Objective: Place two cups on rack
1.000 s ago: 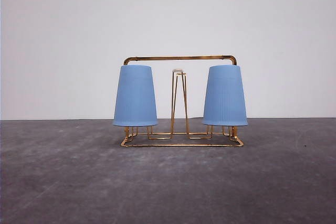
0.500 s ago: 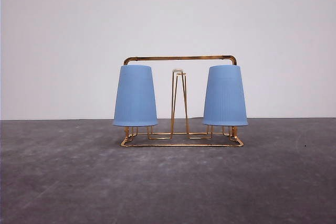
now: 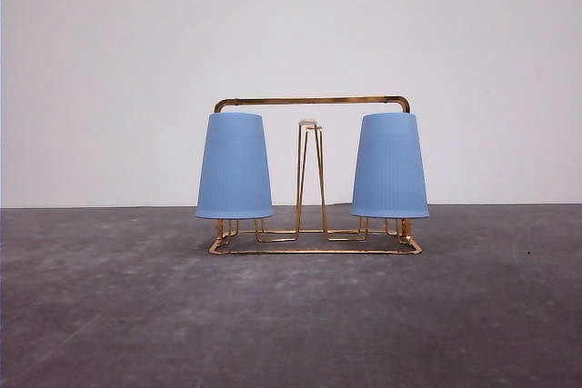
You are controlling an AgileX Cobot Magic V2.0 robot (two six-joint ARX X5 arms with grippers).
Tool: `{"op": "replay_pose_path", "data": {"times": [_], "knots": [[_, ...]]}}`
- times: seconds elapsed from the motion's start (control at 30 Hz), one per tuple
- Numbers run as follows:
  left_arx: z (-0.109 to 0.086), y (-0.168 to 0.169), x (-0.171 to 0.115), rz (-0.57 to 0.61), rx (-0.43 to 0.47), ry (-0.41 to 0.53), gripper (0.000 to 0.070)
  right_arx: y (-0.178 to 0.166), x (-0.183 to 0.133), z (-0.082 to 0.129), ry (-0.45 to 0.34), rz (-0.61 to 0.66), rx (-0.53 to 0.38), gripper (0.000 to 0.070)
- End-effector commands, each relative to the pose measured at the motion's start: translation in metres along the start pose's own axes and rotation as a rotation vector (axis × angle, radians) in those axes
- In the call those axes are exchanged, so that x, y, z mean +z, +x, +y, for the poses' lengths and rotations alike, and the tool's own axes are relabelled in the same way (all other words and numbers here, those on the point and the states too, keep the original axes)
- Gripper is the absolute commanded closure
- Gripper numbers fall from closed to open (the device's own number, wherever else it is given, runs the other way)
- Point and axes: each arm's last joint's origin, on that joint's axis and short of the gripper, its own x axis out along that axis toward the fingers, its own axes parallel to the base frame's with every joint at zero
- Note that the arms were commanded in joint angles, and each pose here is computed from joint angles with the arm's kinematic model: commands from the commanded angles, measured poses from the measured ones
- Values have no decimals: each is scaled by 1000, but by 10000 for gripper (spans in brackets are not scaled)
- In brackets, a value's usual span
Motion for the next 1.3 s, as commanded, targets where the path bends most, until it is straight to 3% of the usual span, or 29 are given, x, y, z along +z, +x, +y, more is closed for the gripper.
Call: {"op": "replay_pose_path", "data": {"times": [0.0, 1.27], "knots": [[0, 1, -6, 22, 4, -3, 684, 0, 0, 0, -3, -9, -1, 683], [0, 1, -6, 22, 4, -3, 684, 0, 0, 0, -3, -9, -1, 683]]}}
